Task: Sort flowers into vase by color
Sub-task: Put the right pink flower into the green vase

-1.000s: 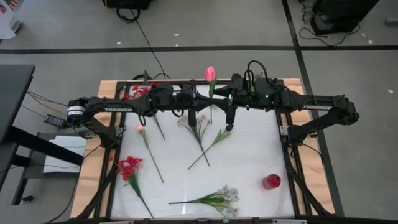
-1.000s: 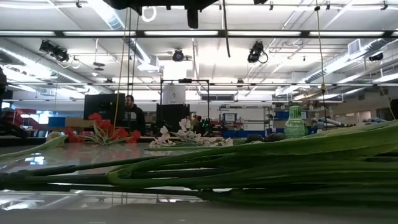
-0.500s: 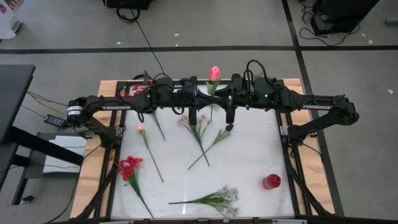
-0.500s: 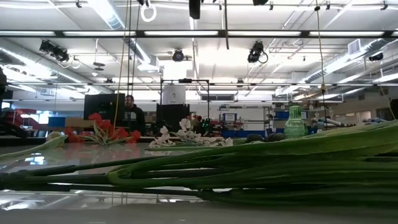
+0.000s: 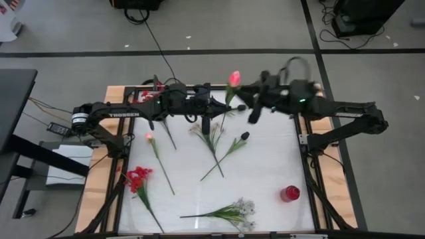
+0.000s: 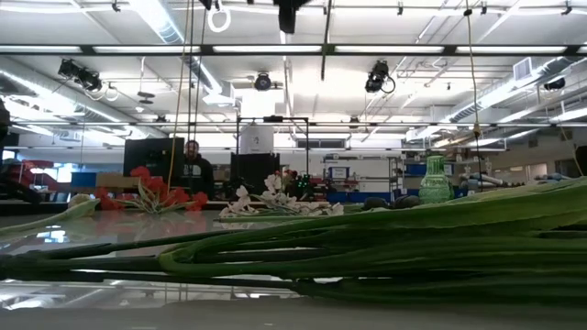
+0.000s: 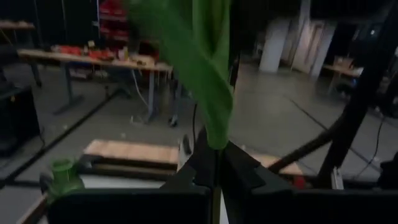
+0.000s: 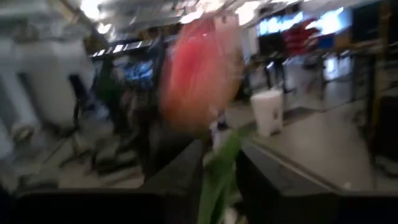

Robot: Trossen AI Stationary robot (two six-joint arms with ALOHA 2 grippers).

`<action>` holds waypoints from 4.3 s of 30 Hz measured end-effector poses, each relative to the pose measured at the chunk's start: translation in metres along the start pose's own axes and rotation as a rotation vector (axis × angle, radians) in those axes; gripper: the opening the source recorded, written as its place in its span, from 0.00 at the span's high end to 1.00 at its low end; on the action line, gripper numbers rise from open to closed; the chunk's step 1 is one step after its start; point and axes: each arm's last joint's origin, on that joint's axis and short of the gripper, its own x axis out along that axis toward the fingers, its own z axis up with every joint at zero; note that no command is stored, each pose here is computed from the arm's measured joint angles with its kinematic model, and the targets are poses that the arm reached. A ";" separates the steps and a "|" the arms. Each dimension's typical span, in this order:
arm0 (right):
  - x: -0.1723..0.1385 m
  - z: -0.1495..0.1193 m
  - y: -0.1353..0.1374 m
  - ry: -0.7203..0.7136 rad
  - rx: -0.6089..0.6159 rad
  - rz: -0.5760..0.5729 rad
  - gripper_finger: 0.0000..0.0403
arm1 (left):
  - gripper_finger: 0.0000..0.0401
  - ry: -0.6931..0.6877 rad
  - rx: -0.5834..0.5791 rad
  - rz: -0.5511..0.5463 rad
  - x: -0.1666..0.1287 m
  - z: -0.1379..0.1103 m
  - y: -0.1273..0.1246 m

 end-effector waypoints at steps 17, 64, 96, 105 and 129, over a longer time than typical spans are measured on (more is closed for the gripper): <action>0.008 -0.025 0.013 0.143 0.002 0.044 0.47 | 0.95 -0.007 -0.019 -0.006 -0.001 0.001 -0.001; 0.015 -0.044 0.025 0.222 -0.043 0.020 0.51 | 0.97 0.057 -0.009 0.069 -0.008 0.001 -0.016; 0.005 -0.028 0.021 0.153 -0.125 0.017 0.96 | 0.59 0.145 0.029 0.111 -0.066 0.031 -0.018; -0.009 -0.014 0.017 0.101 -0.183 -0.012 0.96 | 0.52 0.085 0.067 0.153 -0.144 0.068 -0.026; -0.063 -0.006 -0.076 0.166 -0.307 -0.713 0.94 | 0.52 0.037 0.126 0.181 -0.168 0.079 -0.030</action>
